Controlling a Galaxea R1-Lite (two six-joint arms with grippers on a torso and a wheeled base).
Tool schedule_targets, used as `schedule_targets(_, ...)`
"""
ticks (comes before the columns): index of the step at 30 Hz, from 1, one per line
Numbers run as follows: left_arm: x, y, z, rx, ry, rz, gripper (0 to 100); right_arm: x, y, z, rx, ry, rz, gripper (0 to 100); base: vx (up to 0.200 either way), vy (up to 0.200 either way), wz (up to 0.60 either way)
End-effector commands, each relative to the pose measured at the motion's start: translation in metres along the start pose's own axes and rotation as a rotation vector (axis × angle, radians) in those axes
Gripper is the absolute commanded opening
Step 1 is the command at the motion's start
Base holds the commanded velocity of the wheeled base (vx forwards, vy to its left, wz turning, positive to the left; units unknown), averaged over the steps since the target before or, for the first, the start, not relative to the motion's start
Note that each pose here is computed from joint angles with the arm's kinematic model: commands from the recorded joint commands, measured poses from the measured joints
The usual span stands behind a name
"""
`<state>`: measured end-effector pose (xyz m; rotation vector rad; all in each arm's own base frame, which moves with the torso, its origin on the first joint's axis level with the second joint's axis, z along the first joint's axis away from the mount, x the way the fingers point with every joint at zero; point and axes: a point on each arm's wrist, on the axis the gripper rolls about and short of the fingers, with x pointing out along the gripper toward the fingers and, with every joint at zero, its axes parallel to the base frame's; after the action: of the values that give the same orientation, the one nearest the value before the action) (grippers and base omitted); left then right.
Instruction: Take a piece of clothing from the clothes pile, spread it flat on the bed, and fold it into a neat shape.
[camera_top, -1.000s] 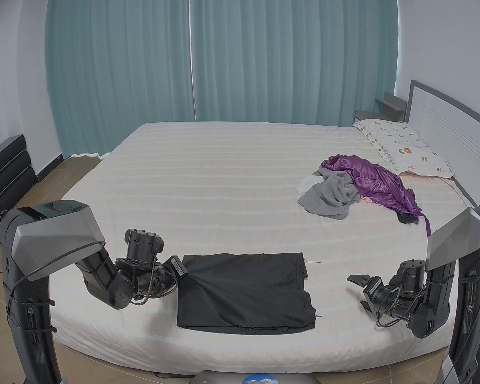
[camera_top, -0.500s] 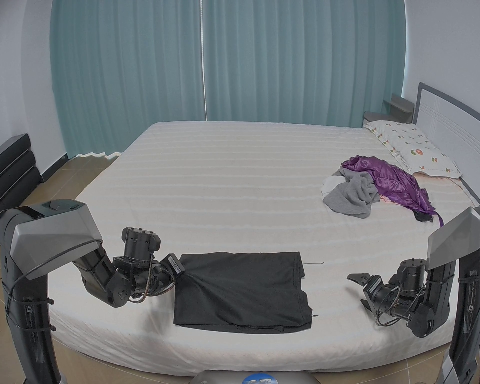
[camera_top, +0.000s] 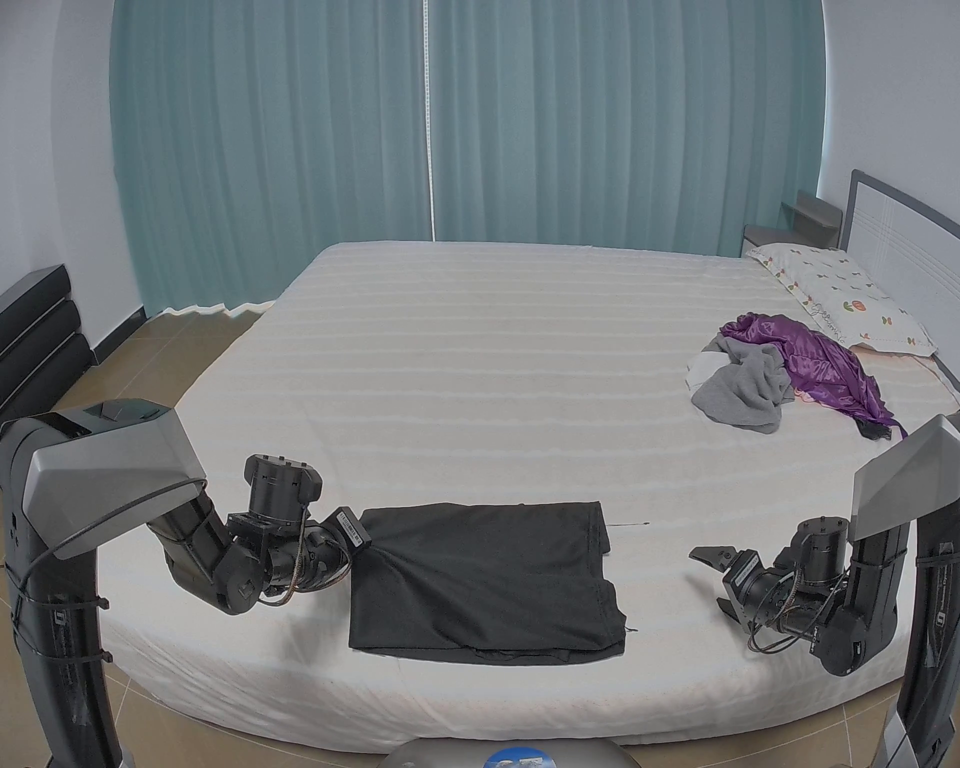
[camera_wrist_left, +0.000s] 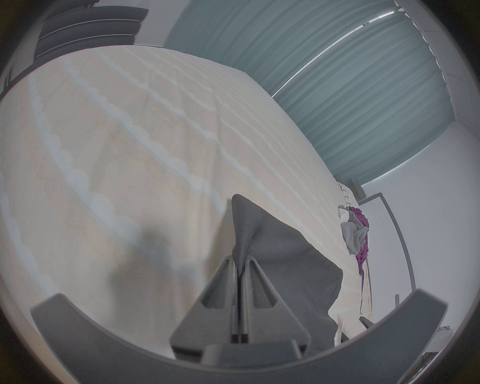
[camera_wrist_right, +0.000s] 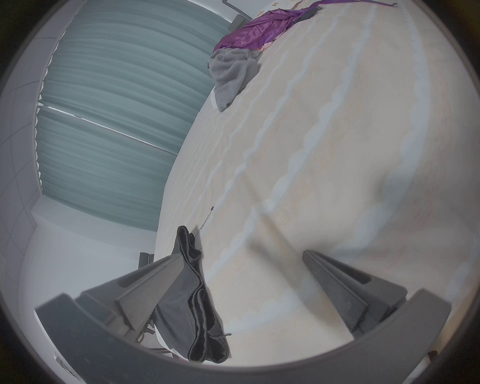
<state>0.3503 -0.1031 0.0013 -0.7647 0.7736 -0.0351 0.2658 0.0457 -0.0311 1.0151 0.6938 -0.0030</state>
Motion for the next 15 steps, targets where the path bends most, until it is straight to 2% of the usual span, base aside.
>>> schedule_targets(1, 0.0, 0.0, -0.005, 0.005, 0.014, 0.004, 0, -0.001, 0.004, 0.001, 0.002, -0.006, 0.023, 100, 0.0, 0.0, 0.0)
schedule_targets(6, 0.0, -0.002, -0.008, -0.008, 0.02, 0.001, 0, -0.004, 0.015, -0.004, 0.058, 0.006, 0.061, 100, 0.0, 0.0, 0.0)
schedule_targets(13, -0.001, -0.003, -0.009, -0.022, 0.025, 0.003, 0, -0.004, 0.013, -0.006, 0.056, 0.017, 0.049, 100, 0.0, 0.0, 0.0)
schedule_targets(14, -0.001, -0.002, -0.011, -0.024, 0.03, 0.006, 100, -0.004, 0.013, -0.007, 0.056, 0.019, 0.047, 100, 0.0, 0.0, 0.0)
schedule_targets(15, -0.001, -0.002, -0.011, -0.025, 0.03, 0.006, 100, -0.004, 0.013, -0.008, 0.055, 0.02, 0.048, 100, 0.0, 0.0, 0.0)
